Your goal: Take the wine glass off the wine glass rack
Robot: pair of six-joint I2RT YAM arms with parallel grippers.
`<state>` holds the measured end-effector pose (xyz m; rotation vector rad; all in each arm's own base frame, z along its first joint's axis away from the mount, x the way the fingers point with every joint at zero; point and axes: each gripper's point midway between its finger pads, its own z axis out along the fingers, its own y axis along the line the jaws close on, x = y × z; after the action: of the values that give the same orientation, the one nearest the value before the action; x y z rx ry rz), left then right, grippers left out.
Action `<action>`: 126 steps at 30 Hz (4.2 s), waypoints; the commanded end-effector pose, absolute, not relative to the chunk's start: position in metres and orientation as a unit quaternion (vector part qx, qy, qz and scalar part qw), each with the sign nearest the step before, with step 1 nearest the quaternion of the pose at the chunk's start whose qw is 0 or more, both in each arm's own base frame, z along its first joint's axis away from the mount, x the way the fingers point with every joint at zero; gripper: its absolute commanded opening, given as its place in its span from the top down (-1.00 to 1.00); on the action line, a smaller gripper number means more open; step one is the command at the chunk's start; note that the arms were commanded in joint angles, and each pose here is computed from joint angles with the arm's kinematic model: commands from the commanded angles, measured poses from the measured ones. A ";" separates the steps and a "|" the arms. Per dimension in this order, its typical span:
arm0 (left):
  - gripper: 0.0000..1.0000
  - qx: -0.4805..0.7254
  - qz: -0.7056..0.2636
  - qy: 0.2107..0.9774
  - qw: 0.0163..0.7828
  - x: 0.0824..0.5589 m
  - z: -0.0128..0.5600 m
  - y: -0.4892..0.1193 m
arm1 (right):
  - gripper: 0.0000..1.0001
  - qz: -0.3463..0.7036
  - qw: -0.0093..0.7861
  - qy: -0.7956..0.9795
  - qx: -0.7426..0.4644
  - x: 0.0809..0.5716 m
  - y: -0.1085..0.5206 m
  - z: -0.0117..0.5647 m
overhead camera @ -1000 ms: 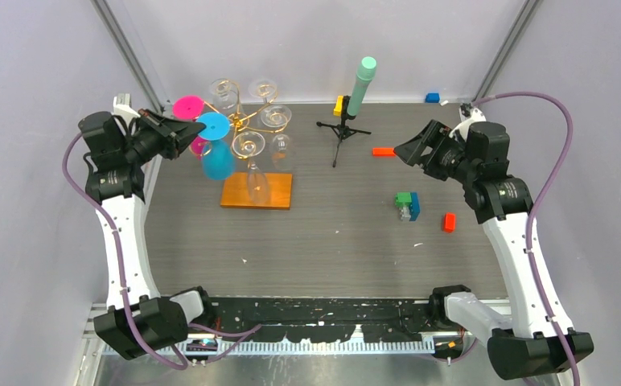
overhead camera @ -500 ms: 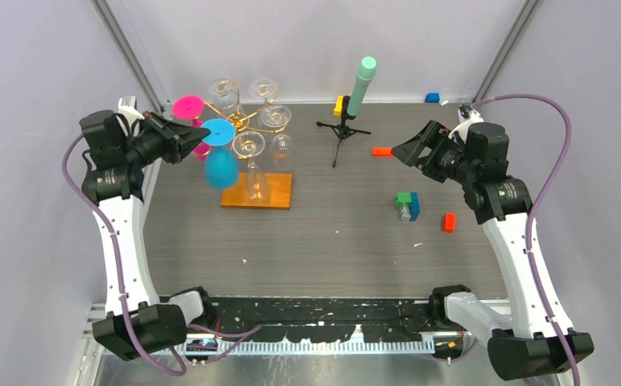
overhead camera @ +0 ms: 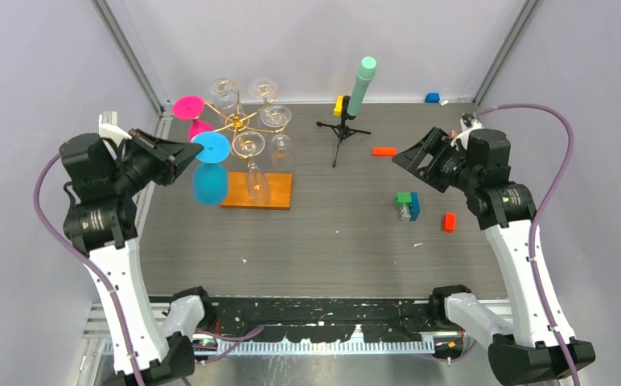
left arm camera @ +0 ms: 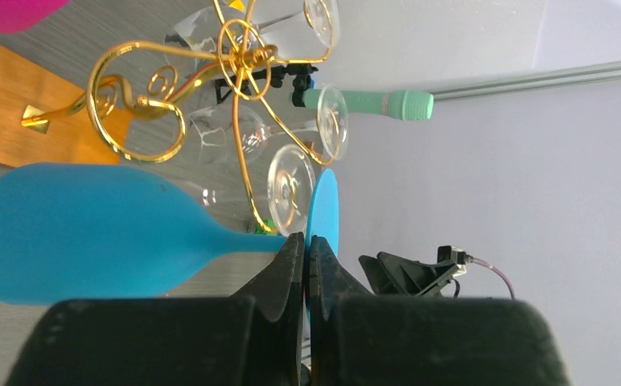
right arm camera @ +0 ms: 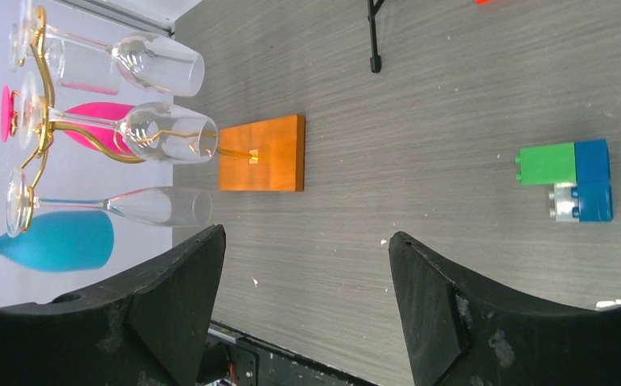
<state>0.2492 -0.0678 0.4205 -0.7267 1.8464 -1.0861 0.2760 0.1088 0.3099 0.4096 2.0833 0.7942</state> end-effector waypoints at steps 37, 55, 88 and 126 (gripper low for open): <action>1.00 -0.193 -0.807 0.477 0.289 0.224 0.542 -0.186 | -0.92 0.742 0.399 0.520 0.142 0.232 0.213 0.456; 1.00 -0.190 -0.854 0.413 0.254 0.210 0.530 -0.215 | -0.61 0.819 0.336 0.463 0.034 0.170 0.233 0.504; -0.92 -0.061 -0.643 0.604 0.466 0.179 0.487 -0.215 | 0.99 0.453 0.517 0.721 0.090 0.194 0.163 0.451; -0.96 0.151 -0.420 0.739 0.504 0.191 0.427 -0.212 | 0.99 -0.009 0.279 0.942 0.189 0.432 0.003 0.233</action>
<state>0.1854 -0.2188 0.4217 0.3573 1.8158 -1.0843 0.4101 -0.0063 0.2242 0.5750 2.5605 -0.1283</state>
